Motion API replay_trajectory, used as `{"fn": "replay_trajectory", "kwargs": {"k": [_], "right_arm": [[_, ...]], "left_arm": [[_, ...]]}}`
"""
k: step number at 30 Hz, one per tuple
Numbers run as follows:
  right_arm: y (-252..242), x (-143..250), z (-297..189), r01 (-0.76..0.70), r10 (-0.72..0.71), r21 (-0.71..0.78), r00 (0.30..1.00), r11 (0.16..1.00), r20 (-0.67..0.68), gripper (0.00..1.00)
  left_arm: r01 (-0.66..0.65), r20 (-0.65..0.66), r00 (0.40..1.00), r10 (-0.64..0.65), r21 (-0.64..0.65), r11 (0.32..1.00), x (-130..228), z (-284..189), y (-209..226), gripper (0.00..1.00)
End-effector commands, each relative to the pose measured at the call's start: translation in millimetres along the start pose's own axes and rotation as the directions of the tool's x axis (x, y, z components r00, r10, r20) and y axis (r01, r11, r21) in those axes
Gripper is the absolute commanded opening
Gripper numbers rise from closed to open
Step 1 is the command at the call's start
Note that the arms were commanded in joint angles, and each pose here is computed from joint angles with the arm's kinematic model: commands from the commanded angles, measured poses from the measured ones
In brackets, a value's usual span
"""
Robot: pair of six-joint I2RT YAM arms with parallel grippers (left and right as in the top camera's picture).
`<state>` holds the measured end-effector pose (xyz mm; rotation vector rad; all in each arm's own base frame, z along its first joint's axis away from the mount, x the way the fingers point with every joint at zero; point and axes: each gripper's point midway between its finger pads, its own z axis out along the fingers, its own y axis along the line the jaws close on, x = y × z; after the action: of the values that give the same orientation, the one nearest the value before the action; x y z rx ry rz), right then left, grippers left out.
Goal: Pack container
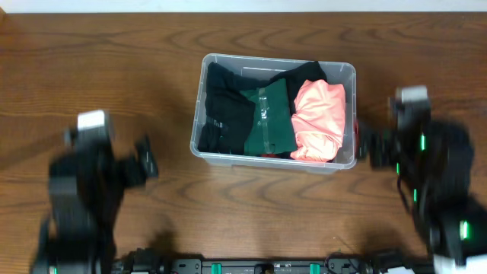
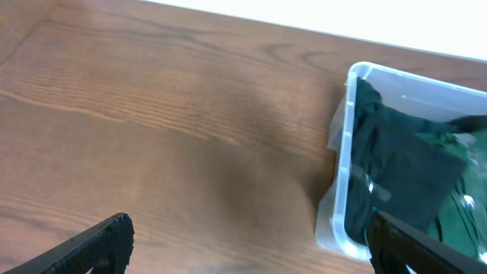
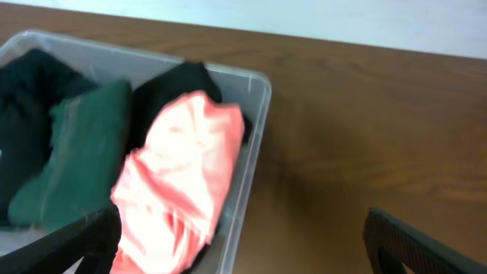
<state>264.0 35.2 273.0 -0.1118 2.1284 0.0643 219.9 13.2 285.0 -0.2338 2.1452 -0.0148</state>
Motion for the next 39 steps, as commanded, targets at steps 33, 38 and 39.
{"fn": "replay_trajectory", "kwargs": {"k": [33, 38, 39], "right_arm": [[-15.1, 125.5, -72.7, -0.035, 0.033, 0.039, 0.997, 0.999, 0.074, 0.99], [-10.8, 126.8, -61.5, -0.024, 0.022, 0.016, 0.993, 1.0, 0.117, 0.99], [-9.5, 123.8, -55.1, -0.02, 0.018, 0.01, 0.99, 1.0, 0.138, 0.99]], "left_arm": [[0.056, -0.026, 0.998, -0.055, 0.014, 0.998, 106.0, -43.3, 19.3, 0.98], [0.056, -0.026, 0.998, -0.055, 0.014, 0.998, 106.0, -43.3, 19.3, 0.98], [0.056, -0.026, 0.998, -0.055, 0.014, 0.998, 106.0, -43.3, 19.3, 0.98]]}}
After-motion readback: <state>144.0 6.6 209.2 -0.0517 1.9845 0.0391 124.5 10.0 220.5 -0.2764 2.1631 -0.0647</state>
